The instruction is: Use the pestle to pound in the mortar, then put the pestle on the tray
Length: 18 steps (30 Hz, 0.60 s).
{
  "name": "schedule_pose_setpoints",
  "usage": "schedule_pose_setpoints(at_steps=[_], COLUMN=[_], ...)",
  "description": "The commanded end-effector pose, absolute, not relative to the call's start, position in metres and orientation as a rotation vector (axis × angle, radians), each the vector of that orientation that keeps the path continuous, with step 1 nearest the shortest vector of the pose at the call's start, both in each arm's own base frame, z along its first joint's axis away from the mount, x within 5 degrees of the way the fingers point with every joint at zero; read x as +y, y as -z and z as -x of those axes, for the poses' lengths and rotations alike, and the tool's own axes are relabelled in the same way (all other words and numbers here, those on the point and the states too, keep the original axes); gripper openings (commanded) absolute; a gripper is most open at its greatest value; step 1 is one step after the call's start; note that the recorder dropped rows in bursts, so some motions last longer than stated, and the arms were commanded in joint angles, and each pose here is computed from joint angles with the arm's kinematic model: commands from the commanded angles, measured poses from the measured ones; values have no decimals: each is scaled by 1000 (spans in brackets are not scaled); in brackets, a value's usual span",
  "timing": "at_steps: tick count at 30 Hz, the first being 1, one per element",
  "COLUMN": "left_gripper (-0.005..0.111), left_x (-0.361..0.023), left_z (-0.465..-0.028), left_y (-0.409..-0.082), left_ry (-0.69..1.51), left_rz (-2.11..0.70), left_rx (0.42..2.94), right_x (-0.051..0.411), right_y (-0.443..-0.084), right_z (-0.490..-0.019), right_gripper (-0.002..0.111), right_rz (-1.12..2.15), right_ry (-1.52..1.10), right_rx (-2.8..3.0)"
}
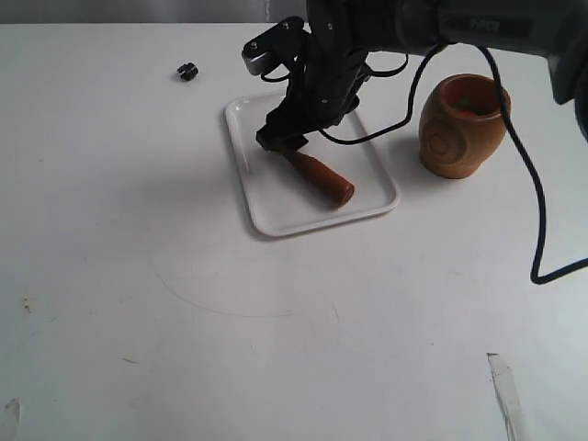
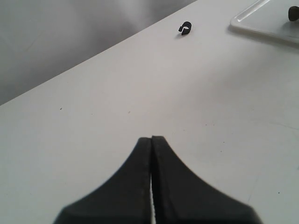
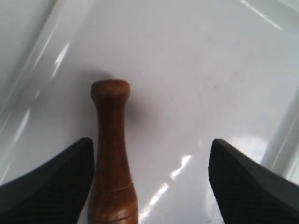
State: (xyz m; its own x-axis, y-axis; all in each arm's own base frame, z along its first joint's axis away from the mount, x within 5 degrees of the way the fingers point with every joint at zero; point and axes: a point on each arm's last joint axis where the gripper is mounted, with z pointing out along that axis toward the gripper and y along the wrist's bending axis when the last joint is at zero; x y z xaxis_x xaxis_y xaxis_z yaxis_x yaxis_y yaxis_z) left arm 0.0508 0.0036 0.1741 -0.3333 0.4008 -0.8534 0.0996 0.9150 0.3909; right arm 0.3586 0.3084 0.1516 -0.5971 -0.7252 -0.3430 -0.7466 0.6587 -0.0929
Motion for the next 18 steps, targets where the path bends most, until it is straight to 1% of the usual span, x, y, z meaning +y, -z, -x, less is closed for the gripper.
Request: schedule_pose_setpoints(at_steps=[1,6,13,15,18], left_gripper=[0,0,0,0,0], left_x=[3,3,3,3,3], left_z=[-51,-51,-51,-51,-51], left_y=[-174,-174,-174,-174,-174], left_ry=[-302,-302,-302,-302,-302], left_rz=[-361,-361,-361,-361,-361], left_rx=[1897,1897,1897,1897,1897], right_x=[308,308,302,298,287], right_y=[-189,-223,-250,-259,-275], right_z=[-363,-362,-355,-350,-336], right_gripper=[65,62,59,56,47], right_rz=[1059,962,924,901,869], right_ry=[-102,-164,-196,-220,-268], right_rx=[2411,2328,2270,2233,2136])
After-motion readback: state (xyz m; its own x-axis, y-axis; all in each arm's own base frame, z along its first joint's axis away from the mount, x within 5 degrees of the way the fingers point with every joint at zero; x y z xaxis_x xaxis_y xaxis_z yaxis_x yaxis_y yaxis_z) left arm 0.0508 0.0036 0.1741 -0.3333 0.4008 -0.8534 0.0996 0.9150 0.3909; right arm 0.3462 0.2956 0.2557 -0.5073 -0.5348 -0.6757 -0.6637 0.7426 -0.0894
